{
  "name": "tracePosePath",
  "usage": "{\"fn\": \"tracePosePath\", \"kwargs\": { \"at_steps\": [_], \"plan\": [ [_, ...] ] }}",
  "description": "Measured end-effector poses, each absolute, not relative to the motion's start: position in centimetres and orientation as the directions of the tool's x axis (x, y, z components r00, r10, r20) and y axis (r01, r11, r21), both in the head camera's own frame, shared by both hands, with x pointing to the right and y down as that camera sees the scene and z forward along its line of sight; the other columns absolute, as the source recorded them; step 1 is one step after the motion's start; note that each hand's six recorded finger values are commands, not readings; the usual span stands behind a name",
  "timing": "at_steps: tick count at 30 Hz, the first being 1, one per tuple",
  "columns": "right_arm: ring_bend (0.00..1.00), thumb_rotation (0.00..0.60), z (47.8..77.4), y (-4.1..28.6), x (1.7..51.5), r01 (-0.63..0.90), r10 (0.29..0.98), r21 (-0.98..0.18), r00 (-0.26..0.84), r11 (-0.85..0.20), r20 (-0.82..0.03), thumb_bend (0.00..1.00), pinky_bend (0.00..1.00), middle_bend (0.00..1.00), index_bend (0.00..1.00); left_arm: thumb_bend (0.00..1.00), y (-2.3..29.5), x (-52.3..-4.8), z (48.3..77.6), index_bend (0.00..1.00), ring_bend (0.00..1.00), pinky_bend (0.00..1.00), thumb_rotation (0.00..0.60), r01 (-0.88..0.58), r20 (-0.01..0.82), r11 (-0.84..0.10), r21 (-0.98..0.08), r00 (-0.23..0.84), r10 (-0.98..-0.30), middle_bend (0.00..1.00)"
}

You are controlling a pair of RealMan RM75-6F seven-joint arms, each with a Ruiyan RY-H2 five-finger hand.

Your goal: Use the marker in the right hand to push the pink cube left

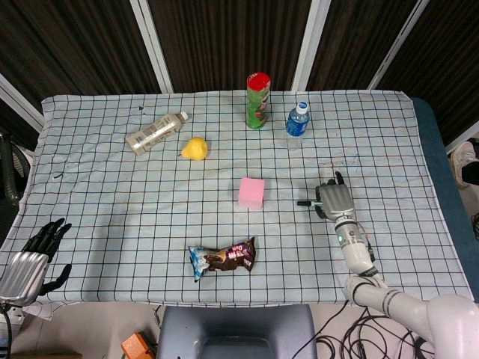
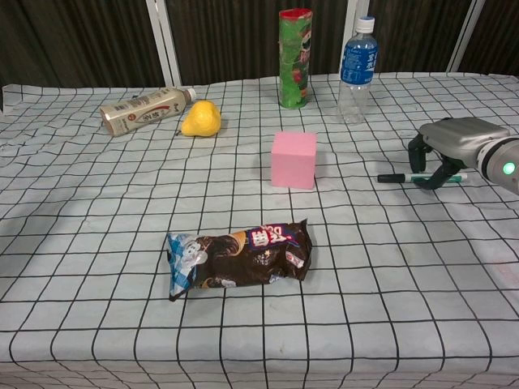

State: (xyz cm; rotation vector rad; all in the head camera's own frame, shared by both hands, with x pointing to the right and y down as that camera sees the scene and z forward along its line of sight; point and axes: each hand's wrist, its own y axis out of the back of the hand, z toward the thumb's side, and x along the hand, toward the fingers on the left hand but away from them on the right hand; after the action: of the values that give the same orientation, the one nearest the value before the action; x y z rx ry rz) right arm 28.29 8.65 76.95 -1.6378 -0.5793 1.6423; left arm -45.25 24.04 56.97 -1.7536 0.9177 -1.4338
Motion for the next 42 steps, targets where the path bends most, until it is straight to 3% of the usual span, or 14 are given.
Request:
{"fn": "tracePosePath", "kwargs": {
  "at_steps": [12, 25, 36, 42],
  "plan": [
    [0.39, 0.600, 76.8, 8.8, 28.2, -0.202, 0.776, -0.773, 0.080, -0.601, -0.625, 0.48, 0.14, 0.64, 0.92, 0.40, 24.1, -45.3, 56.6, 0.00, 0.00, 0.20, 0.600, -0.108, 0.494, -0.510, -0.853, 0.150, -0.857, 0.00],
    [0.43, 0.600, 77.7, 9.3, 27.7, -0.207, 0.775, -0.772, 0.086, -0.601, -0.626, 0.49, 0.17, 0.67, 0.94, 0.40, 24.1, -45.5, 56.3, 0.00, 0.00, 0.20, 0.600, -0.117, 0.486, -0.503, -0.856, 0.148, -0.861, 0.00],
    [0.45, 0.600, 76.6, 8.4, 27.5, -0.169, 0.806, -0.807, 0.097, -0.565, -0.584, 0.50, 0.19, 0.70, 0.97, 0.40, 24.1, -45.5, 56.3, 0.00, 0.00, 0.20, 0.600, -0.119, 0.487, -0.504, -0.855, 0.149, -0.861, 0.00],
    [0.45, 0.600, 75.5, 7.0, 24.8, -0.146, 0.820, -0.833, 0.153, -0.534, -0.552, 0.50, 0.19, 0.70, 0.97, 0.40, 24.1, -45.5, 56.4, 0.00, 0.00, 0.20, 0.600, -0.119, 0.489, -0.506, -0.854, 0.148, -0.860, 0.00]
  ]
}}
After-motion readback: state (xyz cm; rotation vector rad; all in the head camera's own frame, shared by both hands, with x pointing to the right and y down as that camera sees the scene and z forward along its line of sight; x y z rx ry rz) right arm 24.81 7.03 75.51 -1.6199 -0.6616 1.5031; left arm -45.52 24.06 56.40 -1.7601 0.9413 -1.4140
